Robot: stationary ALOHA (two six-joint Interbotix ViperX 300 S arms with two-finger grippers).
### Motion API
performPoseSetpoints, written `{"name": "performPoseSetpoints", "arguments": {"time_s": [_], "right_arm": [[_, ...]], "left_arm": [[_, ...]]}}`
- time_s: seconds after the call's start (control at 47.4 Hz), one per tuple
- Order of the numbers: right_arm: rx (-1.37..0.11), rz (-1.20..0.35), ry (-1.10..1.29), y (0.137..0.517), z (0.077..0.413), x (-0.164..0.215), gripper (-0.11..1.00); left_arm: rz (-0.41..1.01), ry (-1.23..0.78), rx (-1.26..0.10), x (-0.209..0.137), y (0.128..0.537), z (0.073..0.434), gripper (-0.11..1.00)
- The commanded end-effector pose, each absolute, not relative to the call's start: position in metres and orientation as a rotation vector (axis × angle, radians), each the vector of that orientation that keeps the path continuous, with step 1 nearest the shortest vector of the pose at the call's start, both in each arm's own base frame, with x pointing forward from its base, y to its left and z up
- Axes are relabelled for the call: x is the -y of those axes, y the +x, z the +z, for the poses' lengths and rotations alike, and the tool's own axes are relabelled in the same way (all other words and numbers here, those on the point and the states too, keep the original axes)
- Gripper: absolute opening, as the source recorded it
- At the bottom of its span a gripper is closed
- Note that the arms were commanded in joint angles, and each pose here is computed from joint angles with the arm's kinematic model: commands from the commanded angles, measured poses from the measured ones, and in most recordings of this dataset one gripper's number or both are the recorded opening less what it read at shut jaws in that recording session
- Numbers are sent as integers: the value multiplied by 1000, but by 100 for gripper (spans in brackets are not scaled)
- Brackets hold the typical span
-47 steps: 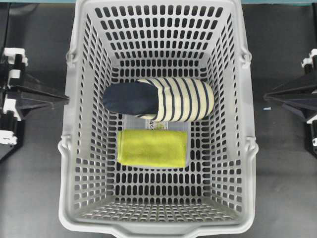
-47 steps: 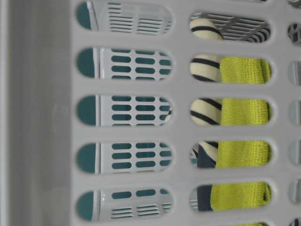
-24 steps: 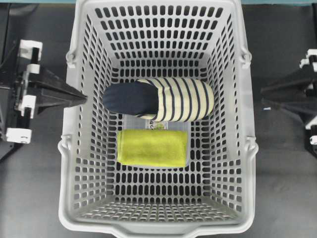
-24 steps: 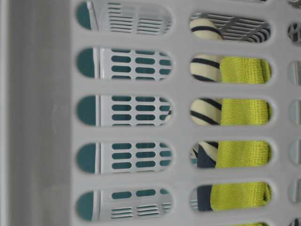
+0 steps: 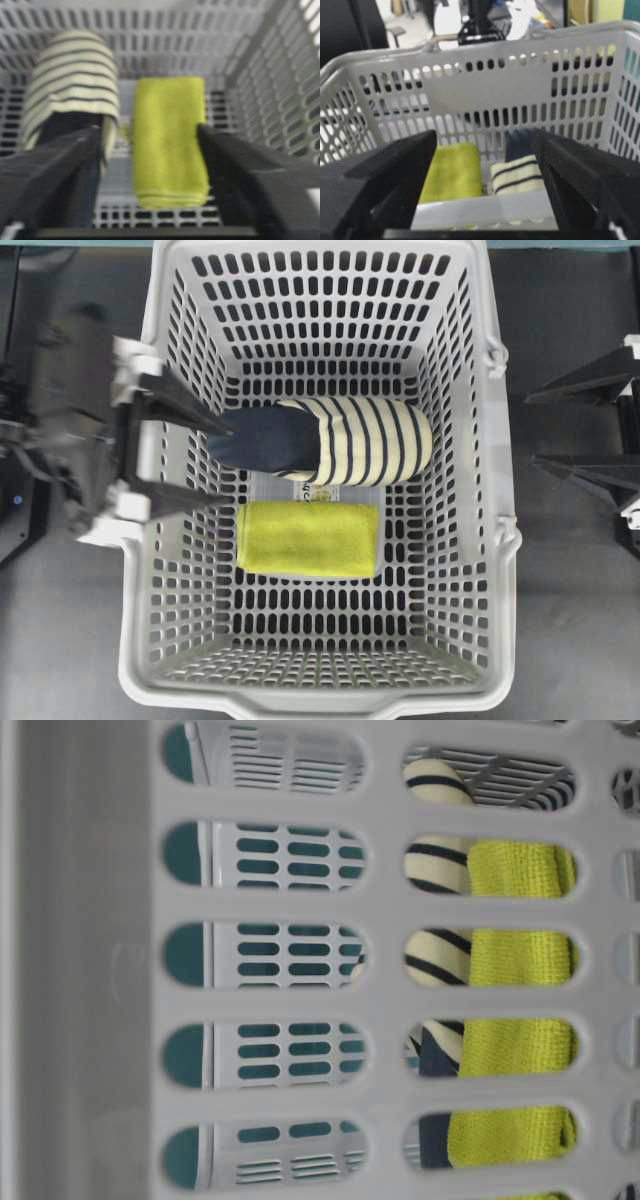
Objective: Pick up the yellow cloth from the shopping basket with the left arm.
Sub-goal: 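Move the left gripper over the basket and lower it onto the yellow cloth, then close the left gripper on the yellow cloth's edge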
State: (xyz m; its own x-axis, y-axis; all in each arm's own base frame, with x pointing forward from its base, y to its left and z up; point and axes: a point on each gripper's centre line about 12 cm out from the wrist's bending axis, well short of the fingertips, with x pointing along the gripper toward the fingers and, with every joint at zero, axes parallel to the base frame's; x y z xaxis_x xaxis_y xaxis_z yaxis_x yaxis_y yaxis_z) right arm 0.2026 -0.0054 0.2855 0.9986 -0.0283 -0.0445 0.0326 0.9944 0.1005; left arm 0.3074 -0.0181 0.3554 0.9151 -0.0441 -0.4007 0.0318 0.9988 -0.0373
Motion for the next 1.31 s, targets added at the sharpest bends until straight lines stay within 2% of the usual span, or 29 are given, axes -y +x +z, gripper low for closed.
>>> {"name": "performPoseSetpoints", "arguments": {"time_s": [0.0,0.042,0.19,0.422,0.569,0.759,1.033,1.286], "right_arm": [[-17,-30,97,205,295,6,74],[-20,-31,97,205,295,6,74],[-23,-34,95,205,294,6,74],[-9,-38,95,204,296,7,74],[-7,-39,95,204,296,8,73],[11,-39,95,203,300,8,74],[24,-50,94,201,301,10,72],[44,-62,94,197,301,12,70]], "left_arm": [[-57,-13,-442,26,331,366,87],[-60,-11,-467,28,341,364,90],[-71,-2,-571,38,373,355,86],[-53,10,-858,43,413,317,87],[-55,29,-965,47,433,294,87],[-51,37,-1058,48,442,256,87],[-58,52,-1145,51,431,212,87],[-62,53,-1131,50,428,202,86]]}}
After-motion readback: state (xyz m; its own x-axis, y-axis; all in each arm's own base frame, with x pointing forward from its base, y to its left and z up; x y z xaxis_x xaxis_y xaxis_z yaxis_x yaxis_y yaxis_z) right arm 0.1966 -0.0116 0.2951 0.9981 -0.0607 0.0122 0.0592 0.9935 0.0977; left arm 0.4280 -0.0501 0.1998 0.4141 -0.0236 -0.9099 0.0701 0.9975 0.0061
